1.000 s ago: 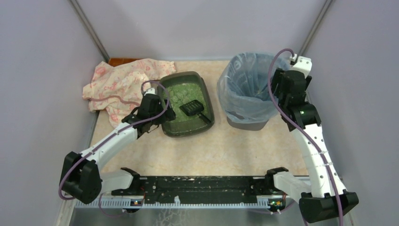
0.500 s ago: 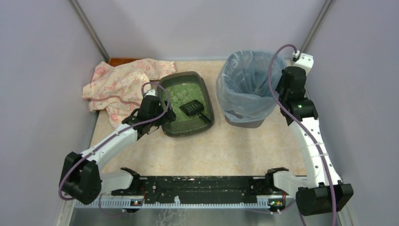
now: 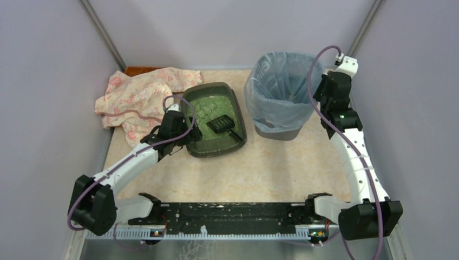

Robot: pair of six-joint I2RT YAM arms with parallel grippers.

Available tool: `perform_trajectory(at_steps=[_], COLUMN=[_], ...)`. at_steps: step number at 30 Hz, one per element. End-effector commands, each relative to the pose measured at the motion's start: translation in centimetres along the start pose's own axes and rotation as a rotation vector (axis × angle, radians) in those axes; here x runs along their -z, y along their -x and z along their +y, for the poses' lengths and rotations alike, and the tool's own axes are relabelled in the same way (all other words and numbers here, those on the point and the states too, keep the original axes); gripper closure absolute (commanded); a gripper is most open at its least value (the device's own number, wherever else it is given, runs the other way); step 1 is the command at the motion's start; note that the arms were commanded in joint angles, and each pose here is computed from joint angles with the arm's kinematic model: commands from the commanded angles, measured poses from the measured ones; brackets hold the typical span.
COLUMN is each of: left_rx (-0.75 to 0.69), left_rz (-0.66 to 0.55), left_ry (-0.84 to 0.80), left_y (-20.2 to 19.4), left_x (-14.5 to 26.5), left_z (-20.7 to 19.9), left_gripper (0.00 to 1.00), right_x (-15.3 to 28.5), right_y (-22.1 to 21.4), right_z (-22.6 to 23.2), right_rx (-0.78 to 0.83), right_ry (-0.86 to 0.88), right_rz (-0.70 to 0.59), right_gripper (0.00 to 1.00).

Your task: Clean the litter box

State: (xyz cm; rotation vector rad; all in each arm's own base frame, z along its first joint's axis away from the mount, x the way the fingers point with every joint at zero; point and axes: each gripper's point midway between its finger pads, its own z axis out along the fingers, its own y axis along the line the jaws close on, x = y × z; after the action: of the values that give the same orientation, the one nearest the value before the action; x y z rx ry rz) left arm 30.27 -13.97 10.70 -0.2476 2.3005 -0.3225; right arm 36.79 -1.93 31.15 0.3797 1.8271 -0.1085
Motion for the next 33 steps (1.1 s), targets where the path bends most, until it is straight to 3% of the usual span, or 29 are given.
perform_trajectory(at_steps=[1, 14, 15, 18, 21, 26, 33], left_rx=[0.001, 0.027, 0.028, 0.036, 0.043, 0.04, 0.075], left_rz=[-0.025, -0.014, -0.015, -0.024, -0.038, -0.052, -0.088], left_ry=[-0.013, -0.041, -0.046, -0.07, -0.101, -0.105, -0.189], left_y=[0.8, 1.3, 1.4, 1.9, 2.5, 3.6, 6.5], left_x=[0.0, -0.3, -0.1, 0.3, 0.7, 0.5, 0.3], left_z=[-0.5, -1.6, -1.8, -2.3, -3.1, -4.0, -7.4], left_gripper=[0.01, 0.01, 0.01, 0.01, 0.01, 0.01, 0.01], right_x=[-1.6, -3.6, -3.5, -2.4, -1.0, 2.2, 7.4], right_y=[-0.8, -1.5, -1.3, 0.0, 2.2, 5.3, 7.1], right_z=[2.6, 6.5, 6.5, 6.3, 6.2, 5.7, 3.3], right_rx=[-0.044, -0.097, -0.098, -0.1, -0.089, -0.086, -0.096], right_ry=[0.108, 0.258, 0.258, 0.266, 0.28, 0.298, 0.288], right_rz=[0.035, 0.092, 0.087, 0.044, 0.001, -0.076, -0.195], right_gripper=[1.0, 1.0, 0.93, 0.61, 0.43, 0.34, 0.33])
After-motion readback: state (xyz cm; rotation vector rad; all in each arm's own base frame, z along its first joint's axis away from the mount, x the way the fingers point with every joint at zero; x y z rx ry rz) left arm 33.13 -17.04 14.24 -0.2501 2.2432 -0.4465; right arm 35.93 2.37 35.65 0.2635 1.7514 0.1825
